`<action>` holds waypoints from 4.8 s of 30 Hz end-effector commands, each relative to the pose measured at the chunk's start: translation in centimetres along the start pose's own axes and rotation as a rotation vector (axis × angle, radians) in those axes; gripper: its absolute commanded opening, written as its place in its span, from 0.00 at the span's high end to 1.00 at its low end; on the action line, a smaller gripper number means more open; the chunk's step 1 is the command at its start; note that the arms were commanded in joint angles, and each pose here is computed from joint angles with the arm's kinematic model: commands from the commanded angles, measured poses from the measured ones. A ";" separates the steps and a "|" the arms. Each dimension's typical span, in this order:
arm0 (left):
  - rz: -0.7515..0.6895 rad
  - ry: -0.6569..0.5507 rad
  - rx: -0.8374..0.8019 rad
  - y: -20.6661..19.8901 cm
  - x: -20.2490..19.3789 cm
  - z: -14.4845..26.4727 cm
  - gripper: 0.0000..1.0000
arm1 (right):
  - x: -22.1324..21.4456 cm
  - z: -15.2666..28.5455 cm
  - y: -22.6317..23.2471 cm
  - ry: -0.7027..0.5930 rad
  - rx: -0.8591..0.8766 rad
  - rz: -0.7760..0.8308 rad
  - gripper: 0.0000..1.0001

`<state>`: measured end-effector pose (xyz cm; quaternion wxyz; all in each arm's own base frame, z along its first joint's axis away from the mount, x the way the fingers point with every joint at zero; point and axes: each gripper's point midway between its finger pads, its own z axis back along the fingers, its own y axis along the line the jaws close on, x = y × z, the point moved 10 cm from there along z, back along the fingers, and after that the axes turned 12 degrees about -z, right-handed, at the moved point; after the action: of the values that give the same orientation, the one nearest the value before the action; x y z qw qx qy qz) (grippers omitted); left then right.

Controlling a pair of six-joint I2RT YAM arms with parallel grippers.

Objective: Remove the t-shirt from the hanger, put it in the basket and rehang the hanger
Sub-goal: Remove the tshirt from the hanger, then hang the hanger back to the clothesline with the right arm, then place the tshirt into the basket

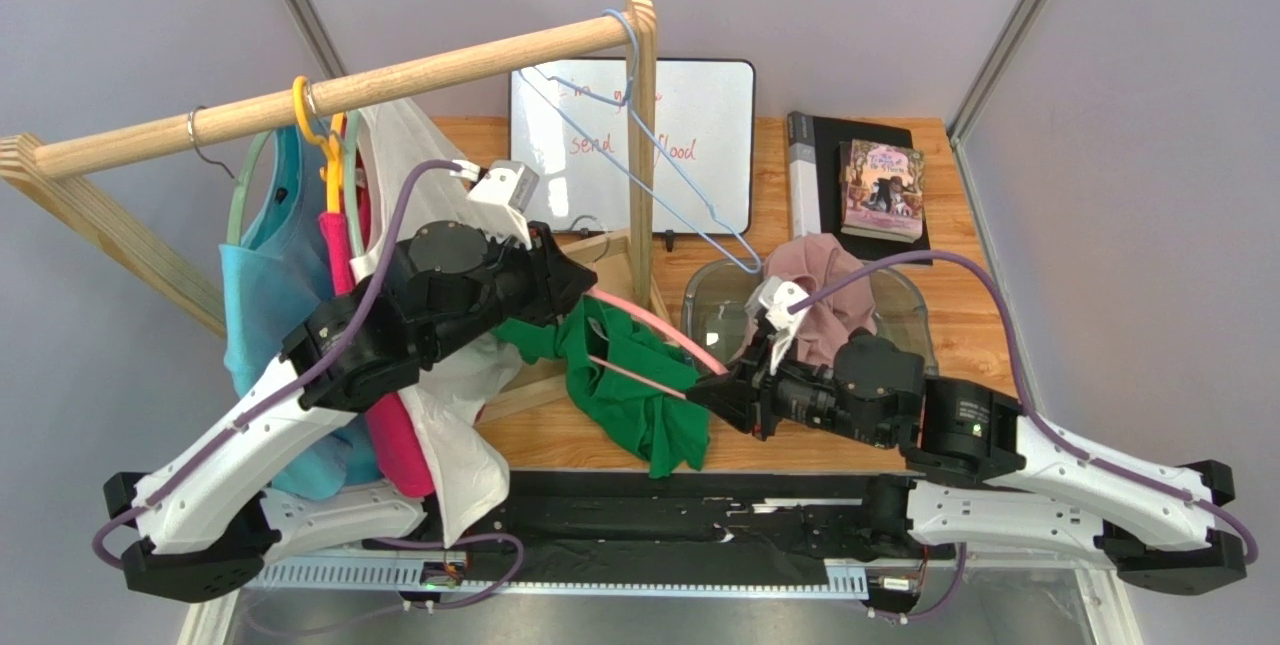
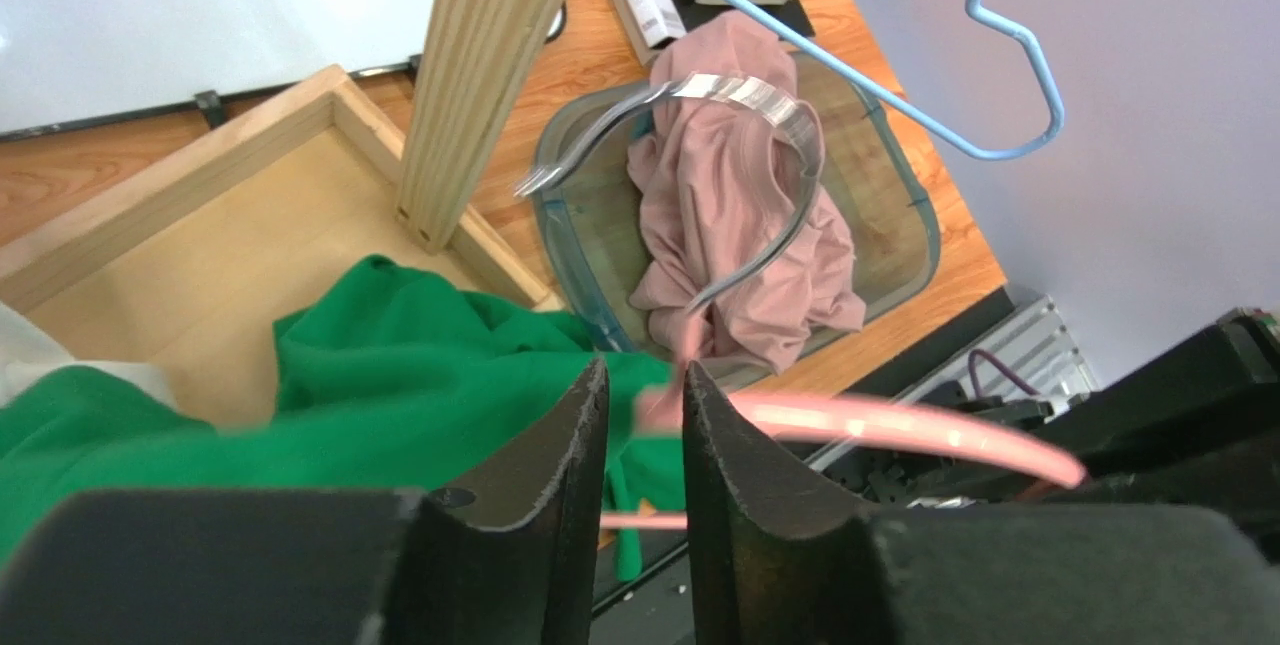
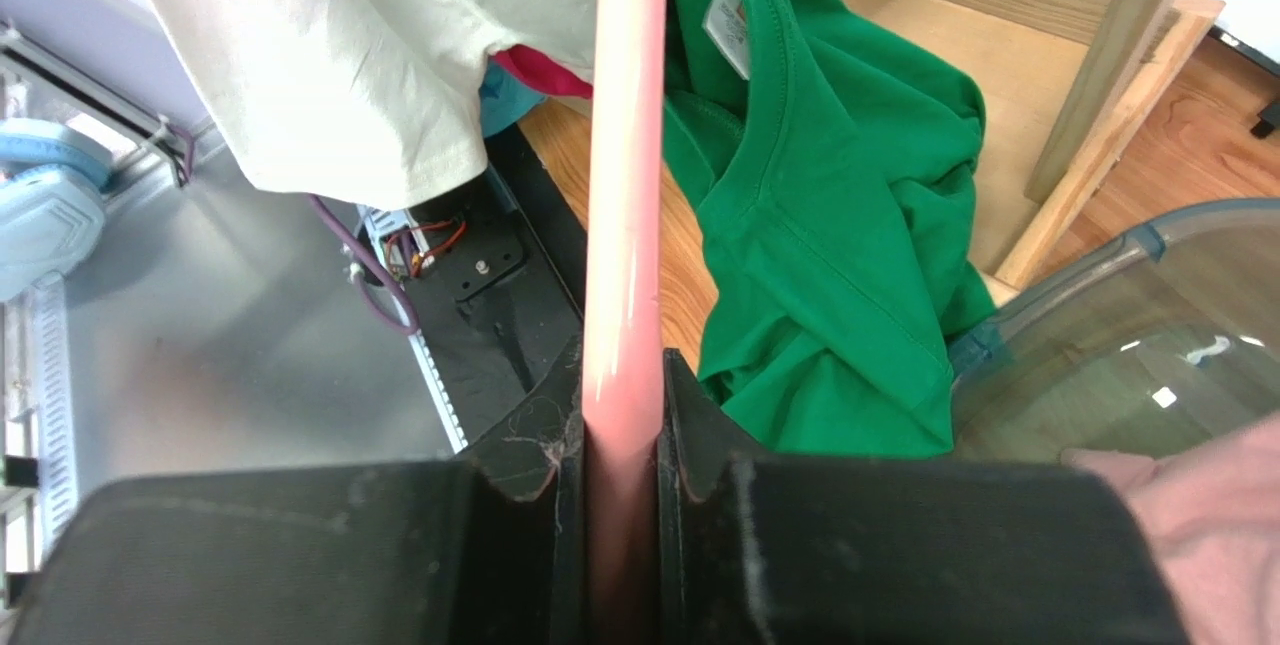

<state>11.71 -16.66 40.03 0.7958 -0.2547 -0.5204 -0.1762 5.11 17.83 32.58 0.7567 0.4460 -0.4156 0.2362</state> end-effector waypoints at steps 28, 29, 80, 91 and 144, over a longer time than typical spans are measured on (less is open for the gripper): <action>-0.050 0.048 0.144 1.5 -2.9 -2.6 0.67 | 2.2 2.9 1.3 -0.184 0.156 -0.098 1.00; -0.049 0.039 0.153 1.6 -2.6 -2.4 0.74 | 2.0 3.1 1.2 -0.180 0.148 -0.090 1.00; 0.088 -0.100 0.226 4.5 -4.2 4.0 0.46 | 7.4 9.1 1.8 -0.292 0.066 0.047 1.00; 0.102 -0.075 0.171 5.0 -6.3 5.2 0.48 | 14.9 1.9 5.4 -0.432 -0.095 0.125 1.00; 0.100 0.031 0.010 2.8 -6.9 2.7 0.50 | -5.6 -5.1 -5.5 -0.062 -0.156 -0.211 0.01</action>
<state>8.20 -11.66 34.31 0.8093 -0.2640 -0.5095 -0.1252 7.33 15.88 23.49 0.8279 0.3633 -0.4123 0.1119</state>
